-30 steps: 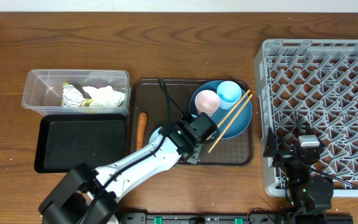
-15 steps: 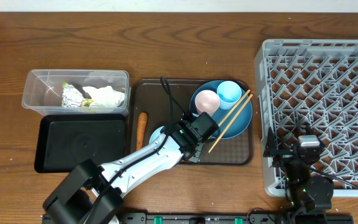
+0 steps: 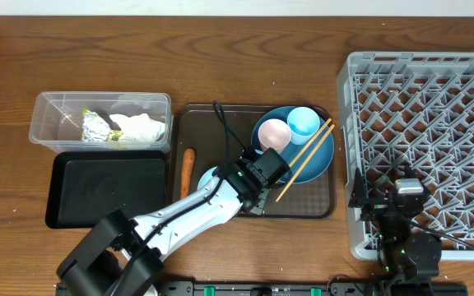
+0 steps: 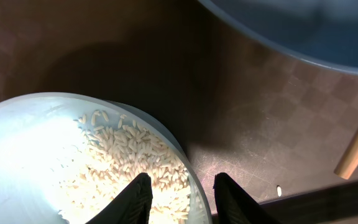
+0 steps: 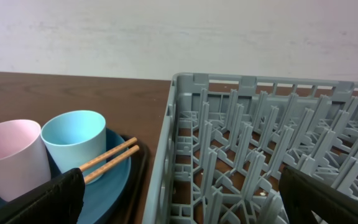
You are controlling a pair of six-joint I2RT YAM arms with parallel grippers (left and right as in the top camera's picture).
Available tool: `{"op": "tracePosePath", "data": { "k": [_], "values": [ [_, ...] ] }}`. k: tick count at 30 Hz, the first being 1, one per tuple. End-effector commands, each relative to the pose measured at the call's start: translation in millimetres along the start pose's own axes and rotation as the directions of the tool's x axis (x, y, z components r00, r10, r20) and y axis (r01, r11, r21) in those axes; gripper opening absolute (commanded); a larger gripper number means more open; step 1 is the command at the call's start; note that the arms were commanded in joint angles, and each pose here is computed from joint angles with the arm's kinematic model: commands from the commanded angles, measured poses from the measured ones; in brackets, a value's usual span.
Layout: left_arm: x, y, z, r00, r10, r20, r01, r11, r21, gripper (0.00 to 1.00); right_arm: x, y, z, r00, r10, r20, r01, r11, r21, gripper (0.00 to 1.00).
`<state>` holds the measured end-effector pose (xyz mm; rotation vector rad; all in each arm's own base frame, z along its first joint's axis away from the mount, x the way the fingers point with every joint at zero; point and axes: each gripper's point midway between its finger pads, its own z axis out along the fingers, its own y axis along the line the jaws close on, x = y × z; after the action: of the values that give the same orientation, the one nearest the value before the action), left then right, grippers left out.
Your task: Sort waste into correct bins and load items into the dishwasher rack
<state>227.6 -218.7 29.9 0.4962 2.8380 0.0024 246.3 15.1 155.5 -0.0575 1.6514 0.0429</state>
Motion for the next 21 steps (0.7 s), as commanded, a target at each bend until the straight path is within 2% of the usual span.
{"op": "tracePosePath", "data": {
  "k": [1,13,21],
  "values": [
    [3.4,3.2,4.2,1.000,0.007,-0.010,-0.007,1.000,-0.022,0.36,1.7,-2.3,0.1,1.000,0.014,-0.006,-0.014,1.000,0.008,0.99],
    [3.3,3.4,4.2,1.000,0.008,-0.009,-0.008,1.000,-0.023,0.36,1.7,-2.2,0.1,1.000,0.014,-0.006,-0.014,1.000,0.008,0.99],
    [-0.2,11.8,3.8,1.000,0.013,0.011,-0.012,0.997,-0.071,0.36,1.7,-2.3,0.1,1.000,0.014,-0.006,-0.014,1.000,0.009,0.99]
  ]
}}
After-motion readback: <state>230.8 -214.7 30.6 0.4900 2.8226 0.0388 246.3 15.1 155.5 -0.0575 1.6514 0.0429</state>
